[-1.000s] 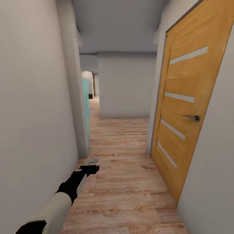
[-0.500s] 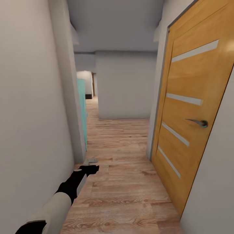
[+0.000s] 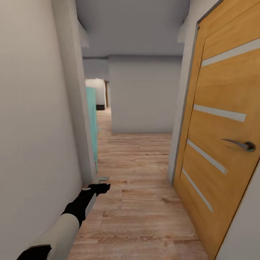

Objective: Move the two storage containers from the living room to the garage. In the garage, place one container on the floor and stack the other container on top of it (either order is fine).

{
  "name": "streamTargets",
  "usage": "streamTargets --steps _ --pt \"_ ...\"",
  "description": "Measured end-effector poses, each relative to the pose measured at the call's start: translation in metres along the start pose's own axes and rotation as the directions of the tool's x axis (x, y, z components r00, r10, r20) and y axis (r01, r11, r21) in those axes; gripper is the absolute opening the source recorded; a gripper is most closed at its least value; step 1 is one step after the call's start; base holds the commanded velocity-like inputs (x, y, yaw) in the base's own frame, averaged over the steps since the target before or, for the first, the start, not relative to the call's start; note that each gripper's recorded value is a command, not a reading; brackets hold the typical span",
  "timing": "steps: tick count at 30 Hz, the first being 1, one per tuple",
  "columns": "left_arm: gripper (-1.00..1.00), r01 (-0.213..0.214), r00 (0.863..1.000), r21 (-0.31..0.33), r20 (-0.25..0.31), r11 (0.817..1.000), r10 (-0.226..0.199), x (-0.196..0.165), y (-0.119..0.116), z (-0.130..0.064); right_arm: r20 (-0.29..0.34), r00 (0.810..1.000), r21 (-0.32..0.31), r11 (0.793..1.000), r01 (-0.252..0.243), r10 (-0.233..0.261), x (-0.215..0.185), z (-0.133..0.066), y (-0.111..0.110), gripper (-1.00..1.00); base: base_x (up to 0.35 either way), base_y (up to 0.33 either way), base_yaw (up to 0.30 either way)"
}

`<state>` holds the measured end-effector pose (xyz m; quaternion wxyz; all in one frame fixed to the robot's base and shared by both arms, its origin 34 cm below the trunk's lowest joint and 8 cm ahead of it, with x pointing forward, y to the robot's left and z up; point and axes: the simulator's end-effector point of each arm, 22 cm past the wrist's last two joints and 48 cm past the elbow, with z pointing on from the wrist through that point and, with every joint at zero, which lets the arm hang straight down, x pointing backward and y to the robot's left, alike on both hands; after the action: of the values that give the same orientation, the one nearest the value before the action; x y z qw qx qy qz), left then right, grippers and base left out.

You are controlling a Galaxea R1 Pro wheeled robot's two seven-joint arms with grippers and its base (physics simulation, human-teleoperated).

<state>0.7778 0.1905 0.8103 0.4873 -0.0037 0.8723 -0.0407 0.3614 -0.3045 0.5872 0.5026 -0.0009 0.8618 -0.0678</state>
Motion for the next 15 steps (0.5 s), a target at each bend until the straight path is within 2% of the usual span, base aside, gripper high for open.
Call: streamTargets --steps 15 --pt "1.0 0.001 1.0 0.002 0.0 1.0 -0.001 -0.0001 -0.0017 0.0 0.0 1.0 0.0 1.0 0.0 0.0 0.0 0.0 0.0 1.0 0.329 0.0 0.008"
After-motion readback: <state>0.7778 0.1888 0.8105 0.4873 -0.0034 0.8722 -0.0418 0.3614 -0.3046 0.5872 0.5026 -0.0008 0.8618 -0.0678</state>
